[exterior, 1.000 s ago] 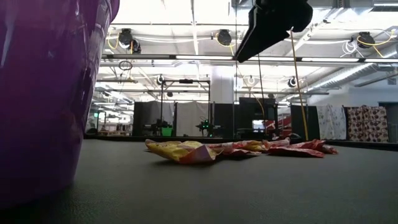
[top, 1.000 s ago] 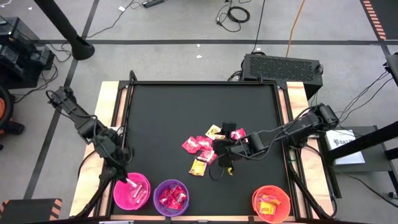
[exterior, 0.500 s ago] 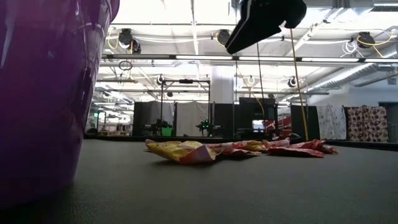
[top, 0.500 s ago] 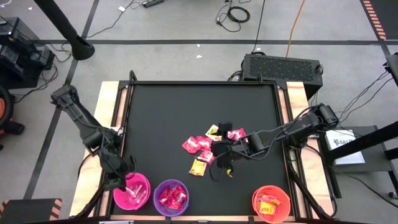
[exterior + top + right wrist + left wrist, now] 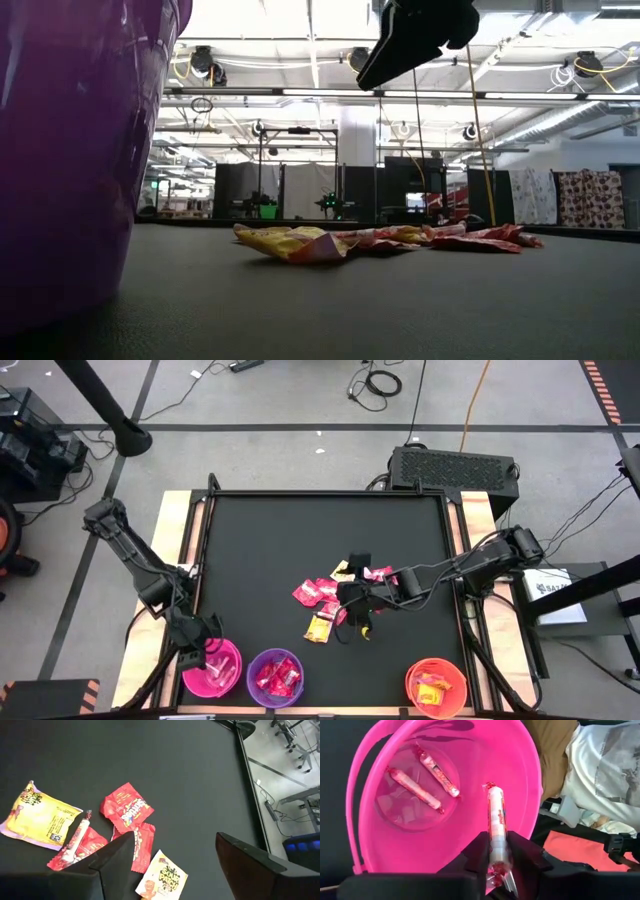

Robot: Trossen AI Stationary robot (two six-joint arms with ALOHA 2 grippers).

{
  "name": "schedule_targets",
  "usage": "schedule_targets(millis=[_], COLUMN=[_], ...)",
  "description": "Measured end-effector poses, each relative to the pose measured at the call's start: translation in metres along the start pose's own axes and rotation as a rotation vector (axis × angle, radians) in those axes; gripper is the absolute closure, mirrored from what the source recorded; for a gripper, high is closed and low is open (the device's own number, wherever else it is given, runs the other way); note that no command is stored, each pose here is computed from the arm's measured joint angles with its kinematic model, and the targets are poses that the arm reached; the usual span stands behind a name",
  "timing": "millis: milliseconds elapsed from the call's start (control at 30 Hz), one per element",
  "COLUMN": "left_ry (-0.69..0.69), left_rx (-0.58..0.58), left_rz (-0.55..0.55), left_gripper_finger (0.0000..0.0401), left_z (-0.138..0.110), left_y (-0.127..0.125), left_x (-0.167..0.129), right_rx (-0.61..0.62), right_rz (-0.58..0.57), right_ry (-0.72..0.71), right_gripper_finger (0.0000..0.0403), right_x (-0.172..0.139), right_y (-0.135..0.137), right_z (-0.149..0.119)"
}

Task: Sort candy by brand, put in halloween buckets
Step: Put the orange candy into the pink bucket, then put the yellow candy into the orange bucket

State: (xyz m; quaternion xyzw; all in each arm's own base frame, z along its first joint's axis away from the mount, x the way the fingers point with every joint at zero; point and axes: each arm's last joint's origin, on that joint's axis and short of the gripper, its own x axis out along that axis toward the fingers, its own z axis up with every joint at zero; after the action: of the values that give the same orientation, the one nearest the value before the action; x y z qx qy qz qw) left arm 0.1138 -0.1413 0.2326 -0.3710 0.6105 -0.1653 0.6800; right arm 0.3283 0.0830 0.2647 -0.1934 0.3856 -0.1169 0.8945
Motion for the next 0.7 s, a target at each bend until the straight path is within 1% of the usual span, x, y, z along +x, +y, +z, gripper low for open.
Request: schedule_targets(millis=[167, 300, 367, 467, 533, 600, 633, 700], left_ry=[0.004, 0.005, 0.008, 0.014, 0.003, -0.032, -0.057, -0.127], left_rx=[-0.063, -0.081, -0.082, -0.083, -0.046, 0.028, 0.067, 0.138], left_rz=[0.015, 0.021, 0.017, 0.009, -0.018, -0.042, -0.045, -0.016], left_gripper_finger=[0.0271, 0.0232, 0.0219, 0.0213, 0.0213, 0.0213, 0.0213, 0.0212], left_z=[0.000, -0.001, -0.001, 0.000, 0.001, 0.003, 0.004, 0.007], left_y=[0.001, 0.002, 0.002, -0.001, -0.009, -0.020, -0.025, -0.034], left_x=[0.000, 0.000, 0.000, -0.003, -0.009, -0.017, -0.022, -0.036], right_rx=[0.002, 0.004, 0.004, 0.004, 0.004, 0.006, 0.002, -0.018], right_rz=[0.001, 0.001, 0.001, 0.000, -0.003, -0.005, -0.006, -0.006], right_ry=[-0.002, -0.006, -0.006, -0.005, -0.005, -0.003, -0.002, 0.001], right_gripper_finger=[0.0133, 0.0133, 0.0133, 0.0133, 0.0133, 0.0133, 0.0133, 0.0137], right_x=[0.000, 0.000, 0.000, 0.000, 0.000, 0.001, 0.001, 0.001], right_y=[0.000, 0.000, 0.000, 0.000, 0.000, -0.001, -0.002, -0.002], right_z=[0.000, 0.001, 0.001, 0.001, 0.001, 0.000, 0.000, 0.000])
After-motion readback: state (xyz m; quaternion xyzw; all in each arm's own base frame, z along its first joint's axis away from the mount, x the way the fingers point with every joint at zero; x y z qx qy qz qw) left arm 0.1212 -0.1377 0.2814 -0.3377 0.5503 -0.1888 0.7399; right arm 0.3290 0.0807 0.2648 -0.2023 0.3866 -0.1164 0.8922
